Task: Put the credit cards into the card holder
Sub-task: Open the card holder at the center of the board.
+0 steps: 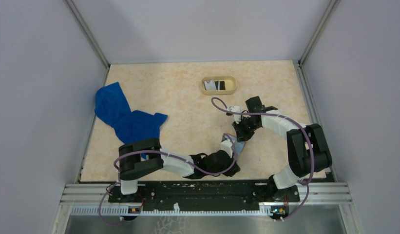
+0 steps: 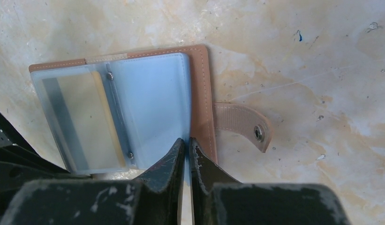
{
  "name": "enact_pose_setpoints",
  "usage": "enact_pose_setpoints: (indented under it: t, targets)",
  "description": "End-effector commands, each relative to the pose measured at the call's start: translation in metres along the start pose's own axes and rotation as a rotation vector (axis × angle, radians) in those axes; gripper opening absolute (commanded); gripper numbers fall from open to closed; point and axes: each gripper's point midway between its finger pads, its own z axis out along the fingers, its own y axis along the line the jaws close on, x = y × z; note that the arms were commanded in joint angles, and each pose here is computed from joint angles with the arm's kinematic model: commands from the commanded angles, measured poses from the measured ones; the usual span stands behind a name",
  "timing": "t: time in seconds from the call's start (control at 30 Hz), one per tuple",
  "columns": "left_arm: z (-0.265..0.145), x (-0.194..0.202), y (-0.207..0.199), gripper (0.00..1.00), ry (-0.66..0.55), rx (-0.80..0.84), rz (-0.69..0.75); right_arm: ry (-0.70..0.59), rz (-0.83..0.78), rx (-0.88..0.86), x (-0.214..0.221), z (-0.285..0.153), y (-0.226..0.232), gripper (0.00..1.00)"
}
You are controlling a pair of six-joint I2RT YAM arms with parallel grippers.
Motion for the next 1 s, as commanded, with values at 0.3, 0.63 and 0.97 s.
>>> enact_pose_setpoints:
  t: [0.3, 0.63, 0.97]
  targets:
    - [-0.037, -0.031, 0.101, 0.23, -0.022, -0.287, -0.087, -0.154, -0.048, -0.014, -0.041, -0.026, 0.007, 0.28]
    - [-0.077, -0.07, 0.102, 0.28, -0.139, -0.262, 0.016, -0.379, -0.175, -0.042, -0.076, -0.065, 0.031, 0.36]
    - [-0.128, -0.112, 0.092, 0.64, -0.34, -0.172, 0.125, -0.525, -0.296, -0.118, -0.089, -0.092, 0.059, 0.39]
